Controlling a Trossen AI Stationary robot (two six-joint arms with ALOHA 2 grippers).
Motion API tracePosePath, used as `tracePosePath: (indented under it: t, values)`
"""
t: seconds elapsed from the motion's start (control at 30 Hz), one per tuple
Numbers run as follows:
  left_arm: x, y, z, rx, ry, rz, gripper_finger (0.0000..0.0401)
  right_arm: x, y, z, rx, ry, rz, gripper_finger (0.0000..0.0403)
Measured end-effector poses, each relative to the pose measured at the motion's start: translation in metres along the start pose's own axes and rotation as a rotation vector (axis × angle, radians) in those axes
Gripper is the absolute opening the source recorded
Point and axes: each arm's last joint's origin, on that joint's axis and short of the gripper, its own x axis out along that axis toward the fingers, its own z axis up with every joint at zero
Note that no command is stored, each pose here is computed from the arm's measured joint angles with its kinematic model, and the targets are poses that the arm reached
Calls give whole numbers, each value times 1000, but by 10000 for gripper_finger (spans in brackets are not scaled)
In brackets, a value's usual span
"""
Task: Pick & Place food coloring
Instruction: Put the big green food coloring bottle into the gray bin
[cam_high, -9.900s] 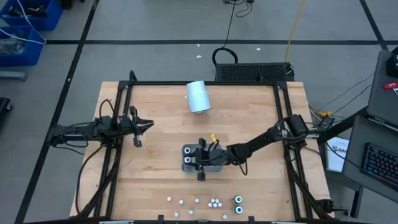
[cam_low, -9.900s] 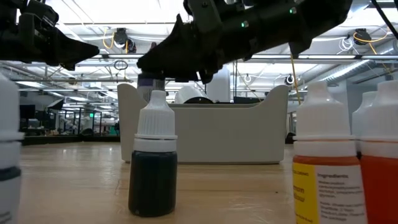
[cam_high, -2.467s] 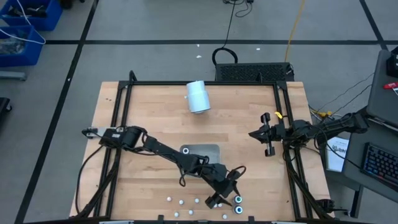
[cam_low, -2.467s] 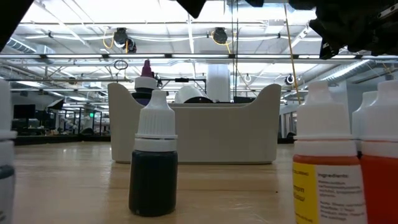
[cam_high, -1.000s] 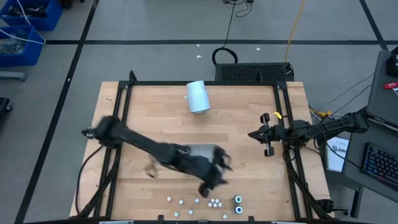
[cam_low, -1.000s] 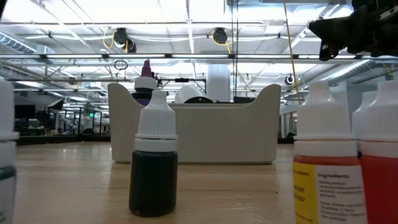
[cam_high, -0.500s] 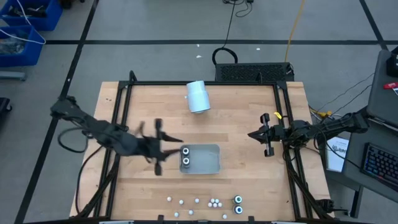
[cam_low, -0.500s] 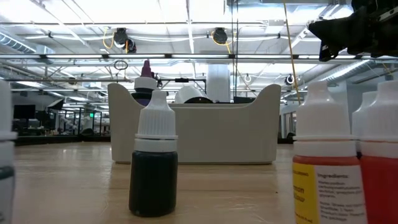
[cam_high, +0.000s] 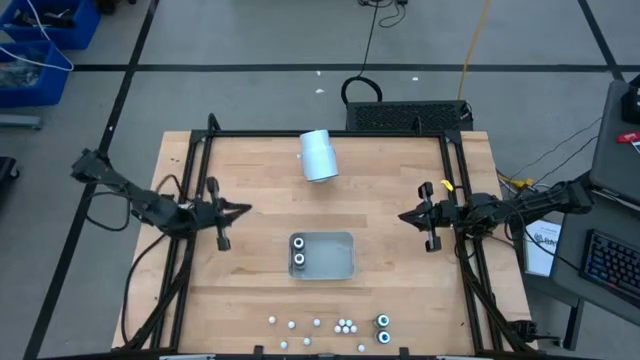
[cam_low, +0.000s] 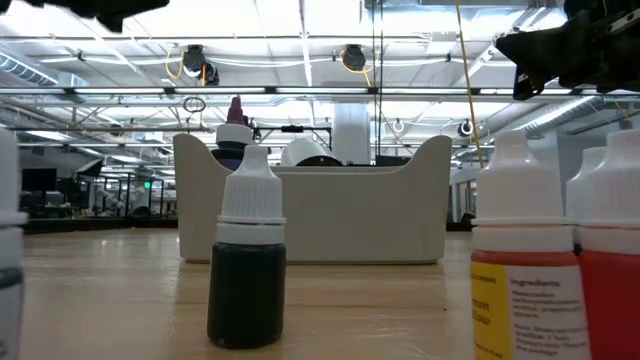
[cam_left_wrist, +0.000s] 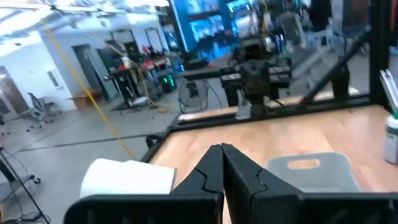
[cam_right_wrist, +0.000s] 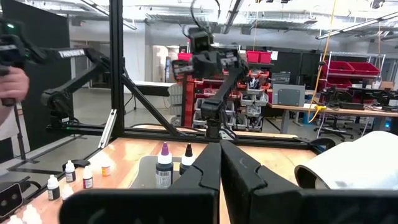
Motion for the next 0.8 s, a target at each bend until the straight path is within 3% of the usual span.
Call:
tracePosePath:
  t: [0.33, 0.57, 0.8]
  values:
    - [-25, 26, -39, -67, -130, -57, 3, 0, 0, 0, 0, 0, 1, 0]
    - [-31, 27, -63, -51, -94, -92, 3, 1, 0, -1, 1, 13, 2, 0]
    - [-35, 26, -69, -9, -83, -219, 2, 3, 1, -5, 22, 41, 5, 0]
